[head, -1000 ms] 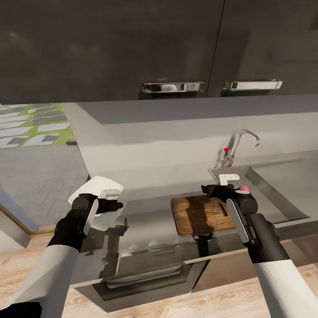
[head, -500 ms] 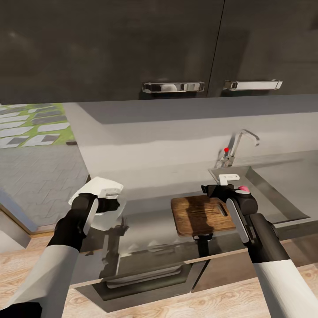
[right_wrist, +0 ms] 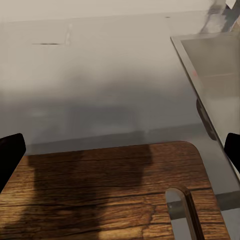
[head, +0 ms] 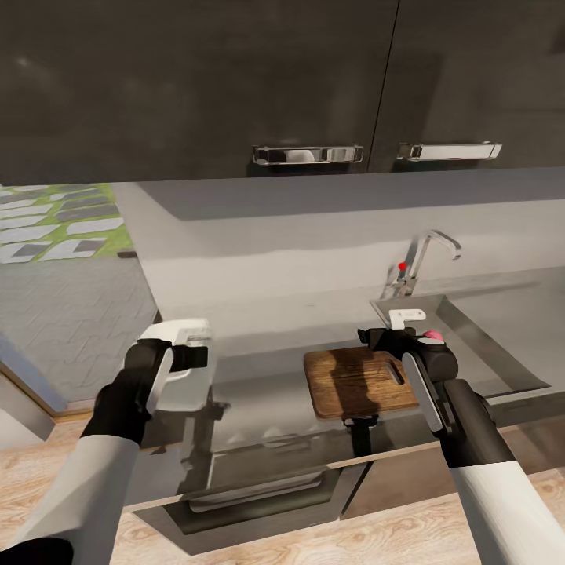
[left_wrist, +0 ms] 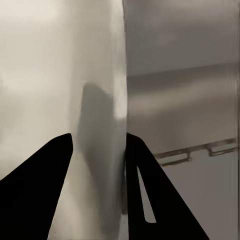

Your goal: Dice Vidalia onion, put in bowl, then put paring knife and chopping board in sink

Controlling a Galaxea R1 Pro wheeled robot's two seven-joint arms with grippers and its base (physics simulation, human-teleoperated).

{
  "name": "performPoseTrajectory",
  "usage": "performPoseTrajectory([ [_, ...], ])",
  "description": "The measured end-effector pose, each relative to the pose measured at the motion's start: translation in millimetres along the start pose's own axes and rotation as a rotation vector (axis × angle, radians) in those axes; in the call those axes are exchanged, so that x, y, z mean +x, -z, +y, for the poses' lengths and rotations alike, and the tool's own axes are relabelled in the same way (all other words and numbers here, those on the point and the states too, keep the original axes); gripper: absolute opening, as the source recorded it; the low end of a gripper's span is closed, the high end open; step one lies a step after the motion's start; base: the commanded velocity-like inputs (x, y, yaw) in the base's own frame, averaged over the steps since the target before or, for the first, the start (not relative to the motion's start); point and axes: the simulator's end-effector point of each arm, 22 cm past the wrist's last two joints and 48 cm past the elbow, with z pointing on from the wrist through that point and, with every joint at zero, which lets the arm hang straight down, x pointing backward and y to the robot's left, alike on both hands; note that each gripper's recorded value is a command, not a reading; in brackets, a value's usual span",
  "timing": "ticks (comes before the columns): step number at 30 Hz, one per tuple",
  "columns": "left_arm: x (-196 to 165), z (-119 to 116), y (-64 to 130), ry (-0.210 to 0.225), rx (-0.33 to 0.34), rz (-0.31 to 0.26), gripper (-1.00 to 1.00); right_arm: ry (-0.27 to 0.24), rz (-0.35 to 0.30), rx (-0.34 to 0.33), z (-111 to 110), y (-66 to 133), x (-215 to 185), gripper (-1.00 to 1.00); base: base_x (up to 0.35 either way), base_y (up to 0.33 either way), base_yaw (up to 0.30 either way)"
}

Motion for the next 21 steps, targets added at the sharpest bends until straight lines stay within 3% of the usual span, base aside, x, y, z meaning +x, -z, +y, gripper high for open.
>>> performPoseTrajectory([
  [2, -14, -4, 8.5, -0.015, 0.002, -0.039, -1.0, 0.0, 0.0, 0.0, 0, 0.1, 0, 1.0, 0.0, 0.0, 0.0],
  [13, -24, -9, 14.9, -0.034, 0.004, -0.067, -1.0, 0.0, 0.0, 0.0, 0, -0.1, 0, 1.0, 0.0, 0.0, 0.0],
  [21, -43, -24, 28.2, -0.084, 0.012, -0.12, -1.0, 0.0, 0.0, 0.0, 0, -0.1, 0, 1.0, 0.0, 0.0, 0.0],
])
